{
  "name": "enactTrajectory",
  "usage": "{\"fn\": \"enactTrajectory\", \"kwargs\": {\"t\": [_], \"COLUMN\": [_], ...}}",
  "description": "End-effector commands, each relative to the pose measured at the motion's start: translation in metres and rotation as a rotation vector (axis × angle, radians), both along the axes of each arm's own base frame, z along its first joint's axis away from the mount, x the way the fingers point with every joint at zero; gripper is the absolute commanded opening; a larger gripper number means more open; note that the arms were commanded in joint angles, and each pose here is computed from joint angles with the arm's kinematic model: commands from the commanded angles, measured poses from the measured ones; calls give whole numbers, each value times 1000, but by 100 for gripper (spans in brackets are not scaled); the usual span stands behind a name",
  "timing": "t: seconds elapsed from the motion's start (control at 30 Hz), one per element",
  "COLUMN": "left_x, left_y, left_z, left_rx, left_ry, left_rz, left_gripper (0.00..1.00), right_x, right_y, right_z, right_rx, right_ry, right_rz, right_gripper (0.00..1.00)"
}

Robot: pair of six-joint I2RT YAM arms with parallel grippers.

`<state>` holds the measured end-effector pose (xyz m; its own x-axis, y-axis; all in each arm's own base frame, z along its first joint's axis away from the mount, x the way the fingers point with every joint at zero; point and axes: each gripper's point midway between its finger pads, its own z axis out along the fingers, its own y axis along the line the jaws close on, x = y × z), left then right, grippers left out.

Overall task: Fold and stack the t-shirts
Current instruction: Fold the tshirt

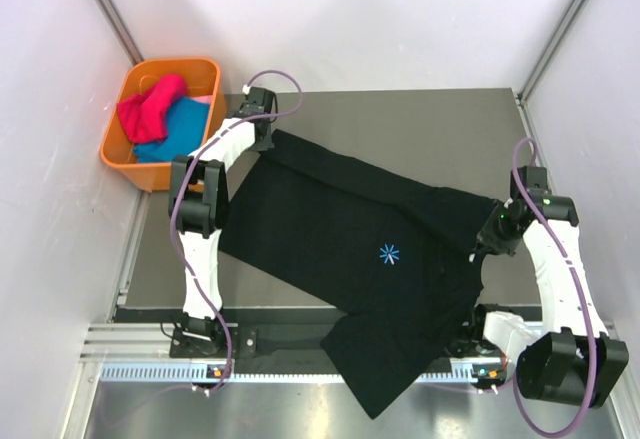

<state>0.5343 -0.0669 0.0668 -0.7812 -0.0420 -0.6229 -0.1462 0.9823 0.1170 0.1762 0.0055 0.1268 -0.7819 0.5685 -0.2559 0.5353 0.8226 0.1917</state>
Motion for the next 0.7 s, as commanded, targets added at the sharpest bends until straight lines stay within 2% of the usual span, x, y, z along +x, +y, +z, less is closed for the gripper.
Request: {"fn": "enactTrajectory", "kwargs": {"t": [0.0, 0.27, 0.67], "left_x": [0, -4, -5], "left_y": [14, 13, 6], "left_z": [3, -5, -10], "left_rx": [27, 21, -24], "left_ry": [-6, 13, 29], "left_rz": [28, 28, 27], "left_gripper": [0, 0, 0], "right_x": [-1, -8, -28], "right_y": [2, 5, 18], "right_z": [18, 15, -23], "right_rx": [-5, 15, 85], "right_ry": [-22, 1, 100], "right_rz": [26, 23, 34], "right_gripper": [0, 0, 0]}}
